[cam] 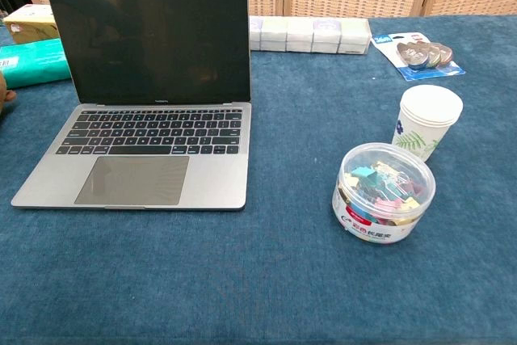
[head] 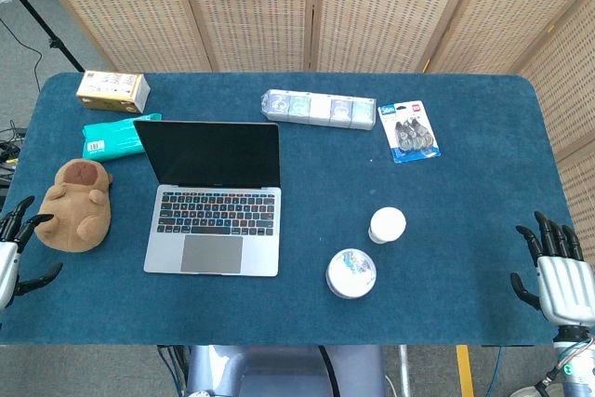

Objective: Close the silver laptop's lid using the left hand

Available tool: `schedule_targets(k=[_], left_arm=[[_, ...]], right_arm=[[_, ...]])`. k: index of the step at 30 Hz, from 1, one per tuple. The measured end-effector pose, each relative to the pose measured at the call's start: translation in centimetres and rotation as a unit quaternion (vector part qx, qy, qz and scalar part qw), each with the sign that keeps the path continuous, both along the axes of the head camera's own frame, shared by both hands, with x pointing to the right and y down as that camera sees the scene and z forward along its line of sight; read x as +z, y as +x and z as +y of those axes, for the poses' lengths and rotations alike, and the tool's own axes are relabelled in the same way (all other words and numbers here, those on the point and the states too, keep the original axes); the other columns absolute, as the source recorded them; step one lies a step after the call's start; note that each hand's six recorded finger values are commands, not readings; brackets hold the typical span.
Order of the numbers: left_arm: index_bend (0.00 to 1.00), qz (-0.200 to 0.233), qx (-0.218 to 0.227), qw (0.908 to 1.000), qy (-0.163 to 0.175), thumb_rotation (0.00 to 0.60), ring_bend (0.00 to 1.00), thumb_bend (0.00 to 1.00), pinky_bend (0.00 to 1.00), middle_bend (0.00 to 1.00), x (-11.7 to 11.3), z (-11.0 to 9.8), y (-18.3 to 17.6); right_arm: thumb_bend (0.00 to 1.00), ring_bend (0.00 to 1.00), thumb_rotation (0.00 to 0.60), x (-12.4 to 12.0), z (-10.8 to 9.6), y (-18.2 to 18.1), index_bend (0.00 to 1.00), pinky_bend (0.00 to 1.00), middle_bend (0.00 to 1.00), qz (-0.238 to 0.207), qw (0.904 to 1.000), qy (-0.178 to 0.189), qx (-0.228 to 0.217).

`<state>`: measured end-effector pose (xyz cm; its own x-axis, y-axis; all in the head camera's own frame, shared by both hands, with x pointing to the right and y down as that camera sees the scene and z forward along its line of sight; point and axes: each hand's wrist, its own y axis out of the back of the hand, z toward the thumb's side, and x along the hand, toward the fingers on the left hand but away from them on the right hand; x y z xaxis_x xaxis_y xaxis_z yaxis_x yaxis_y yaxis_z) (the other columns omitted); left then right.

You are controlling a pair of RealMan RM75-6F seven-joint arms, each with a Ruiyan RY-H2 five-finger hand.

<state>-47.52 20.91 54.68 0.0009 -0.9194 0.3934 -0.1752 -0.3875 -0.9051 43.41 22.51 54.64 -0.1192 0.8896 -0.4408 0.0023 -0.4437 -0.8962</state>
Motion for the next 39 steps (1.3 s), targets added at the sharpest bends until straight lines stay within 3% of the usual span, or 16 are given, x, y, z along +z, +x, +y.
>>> schedule_targets(k=[39], left_arm=[[0.23, 0.015, 0.004, 0.9999, 0.004, 0.6, 0.14, 0.19, 0.19, 0.1, -0.19, -0.24, 0.76]], right_arm=[[0.37, 0.0, 0.6, 0.5, 0.14, -0.01, 0.16, 0.0, 0.0, 0.001, 1.0, -0.008, -0.002]])
